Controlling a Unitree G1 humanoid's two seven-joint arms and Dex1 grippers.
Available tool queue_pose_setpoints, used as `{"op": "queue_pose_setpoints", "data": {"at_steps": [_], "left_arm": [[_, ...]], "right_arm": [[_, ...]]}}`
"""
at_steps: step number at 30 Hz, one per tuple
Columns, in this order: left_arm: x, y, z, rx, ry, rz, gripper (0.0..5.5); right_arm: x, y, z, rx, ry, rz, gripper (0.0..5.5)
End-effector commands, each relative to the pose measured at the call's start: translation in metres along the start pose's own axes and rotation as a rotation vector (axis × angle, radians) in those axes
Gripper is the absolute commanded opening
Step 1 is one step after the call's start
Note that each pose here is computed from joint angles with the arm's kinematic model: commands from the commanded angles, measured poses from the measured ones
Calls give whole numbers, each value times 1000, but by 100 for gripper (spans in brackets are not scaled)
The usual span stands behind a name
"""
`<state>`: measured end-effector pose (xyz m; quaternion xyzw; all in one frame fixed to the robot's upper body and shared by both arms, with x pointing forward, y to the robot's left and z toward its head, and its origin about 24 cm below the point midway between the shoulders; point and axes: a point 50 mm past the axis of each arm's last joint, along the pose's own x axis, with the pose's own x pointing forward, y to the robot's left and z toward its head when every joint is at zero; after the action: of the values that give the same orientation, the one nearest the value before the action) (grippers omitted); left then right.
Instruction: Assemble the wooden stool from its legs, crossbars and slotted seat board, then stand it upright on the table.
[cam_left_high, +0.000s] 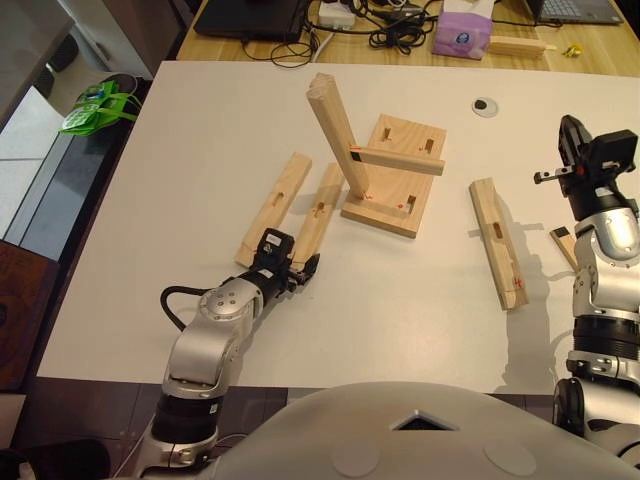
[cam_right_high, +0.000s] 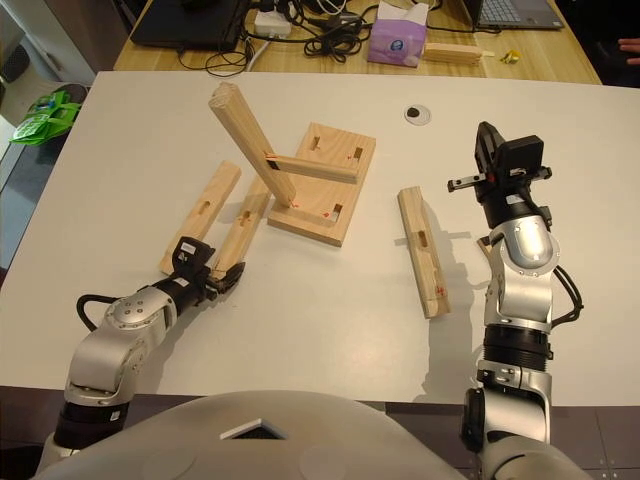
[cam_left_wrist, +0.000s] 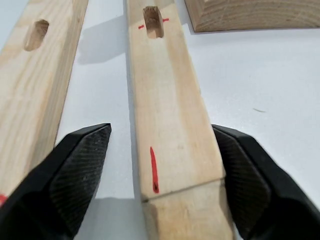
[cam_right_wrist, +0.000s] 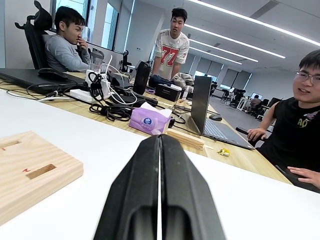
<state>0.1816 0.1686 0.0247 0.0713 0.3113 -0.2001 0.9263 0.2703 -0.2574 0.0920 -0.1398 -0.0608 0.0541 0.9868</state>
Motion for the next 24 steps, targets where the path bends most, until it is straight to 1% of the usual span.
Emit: {"op": "queue_pose_setpoints", "data": {"at_steps": [1, 3, 5, 8, 13, 18, 21, 24], "left_arm": [[6, -7, -19, -48, 98, 0, 355], [10, -8, -22, -81, 103, 6, 355], [15, -8, -27, -123, 108, 22, 326], [19, -9, -34, -162, 110, 35, 269], [24, -17, -36, -175, 82, 5, 207], [27, -21, -13, -213, -113, -36, 207], [24, -14, -2, -230, -204, 4, 207], [14, 2, 18, -230, -320, 89, 207]], "right_arm": [[2, 0, 3, -9, -11, 3, 0], [4, 1, 4, -9, -15, 11, 0], [6, 2, 6, -11, -22, 21, 0], [9, 2, 9, -16, -32, 31, 0], [13, -1, 12, -27, -45, 39, 0], [17, -6, 13, -33, -53, 32, 0], [18, -9, 14, -23, -61, 9, 0], [20, -20, 17, -17, -75, -34, 0]]}}
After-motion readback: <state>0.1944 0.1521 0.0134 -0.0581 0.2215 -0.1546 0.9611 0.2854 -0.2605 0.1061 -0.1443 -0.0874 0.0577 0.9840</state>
